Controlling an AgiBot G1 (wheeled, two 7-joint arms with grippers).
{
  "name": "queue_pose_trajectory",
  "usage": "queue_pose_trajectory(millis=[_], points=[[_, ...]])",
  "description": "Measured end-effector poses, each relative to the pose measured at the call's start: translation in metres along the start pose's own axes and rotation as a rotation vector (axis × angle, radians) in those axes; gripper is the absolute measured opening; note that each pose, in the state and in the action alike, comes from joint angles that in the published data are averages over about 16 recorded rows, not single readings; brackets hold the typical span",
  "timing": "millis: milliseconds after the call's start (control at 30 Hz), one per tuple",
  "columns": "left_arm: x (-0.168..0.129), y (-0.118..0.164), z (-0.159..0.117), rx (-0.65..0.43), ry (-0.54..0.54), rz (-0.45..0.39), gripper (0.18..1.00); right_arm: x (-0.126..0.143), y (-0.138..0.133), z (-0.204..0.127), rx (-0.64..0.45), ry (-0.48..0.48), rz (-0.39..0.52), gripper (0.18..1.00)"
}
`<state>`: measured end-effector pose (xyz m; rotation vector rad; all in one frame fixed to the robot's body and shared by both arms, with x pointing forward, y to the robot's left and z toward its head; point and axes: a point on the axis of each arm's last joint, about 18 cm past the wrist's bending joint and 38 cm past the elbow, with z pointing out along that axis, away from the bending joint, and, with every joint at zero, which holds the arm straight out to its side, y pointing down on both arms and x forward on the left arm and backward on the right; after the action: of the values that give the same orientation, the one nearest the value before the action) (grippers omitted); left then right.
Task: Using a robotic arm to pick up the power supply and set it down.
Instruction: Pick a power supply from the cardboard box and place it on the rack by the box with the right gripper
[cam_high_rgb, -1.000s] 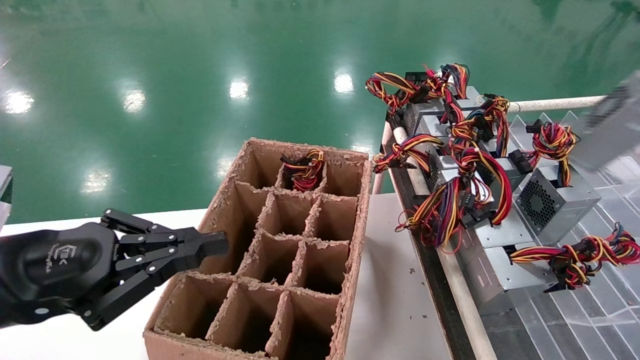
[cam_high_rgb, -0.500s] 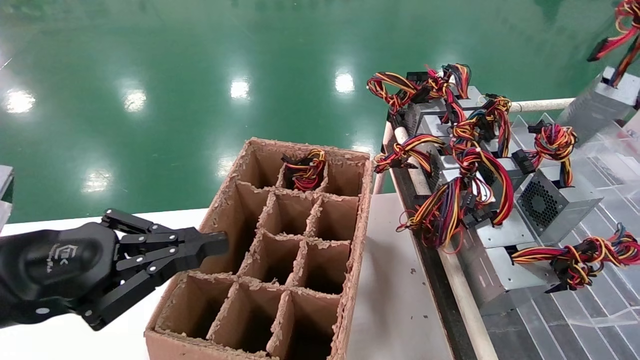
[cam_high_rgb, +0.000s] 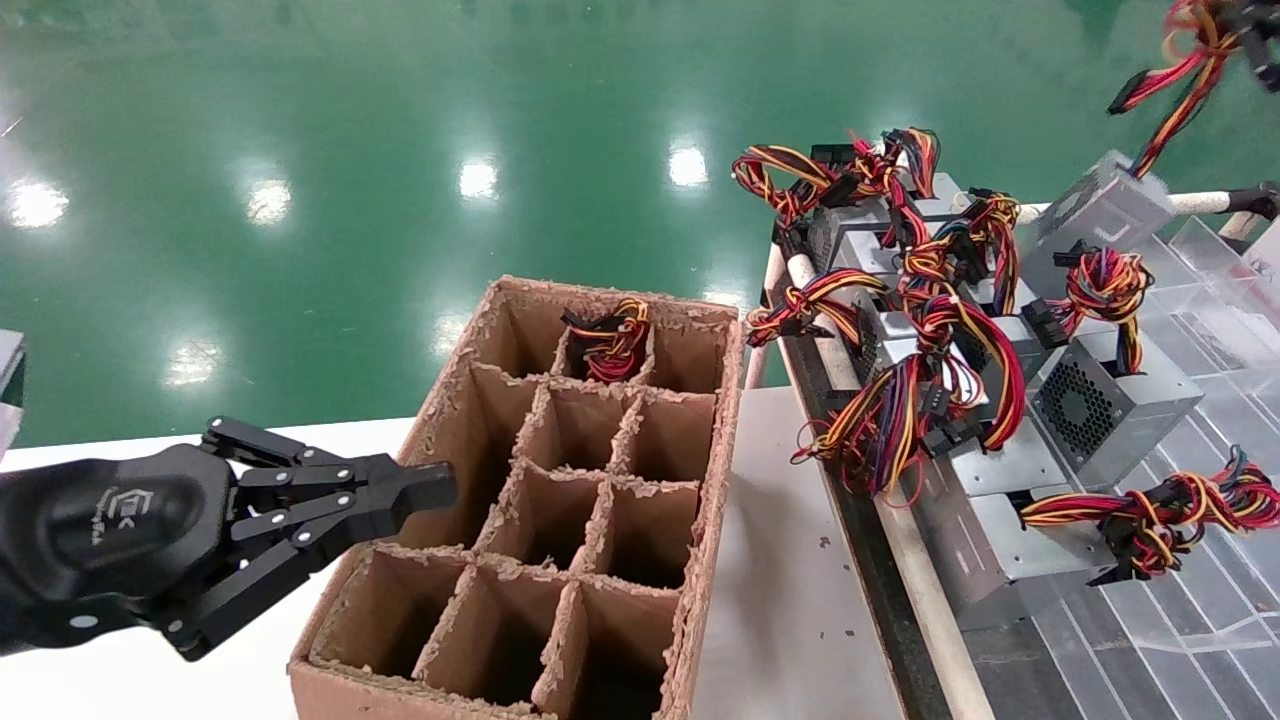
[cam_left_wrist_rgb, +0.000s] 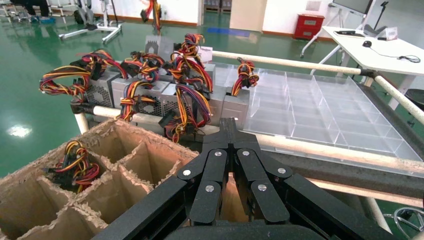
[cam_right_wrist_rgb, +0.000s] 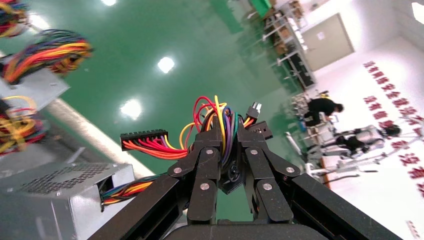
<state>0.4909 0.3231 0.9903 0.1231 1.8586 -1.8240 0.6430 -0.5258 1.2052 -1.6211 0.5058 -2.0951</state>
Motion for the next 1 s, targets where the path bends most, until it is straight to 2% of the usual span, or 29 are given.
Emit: queue_pose_trajectory(millis=[367,1000], points=[[0.0,0.0,0.0,0.0,0.0,0.0,0.191,-0.024,0.0,0.014,-0.004,-0.017,-0.034,0.221],[0.0,0.0,0.0,0.0,0.0,0.0,0.191,-0.044,-0.01,0.031,-0.018,-0.027,-0.168,0.22]])
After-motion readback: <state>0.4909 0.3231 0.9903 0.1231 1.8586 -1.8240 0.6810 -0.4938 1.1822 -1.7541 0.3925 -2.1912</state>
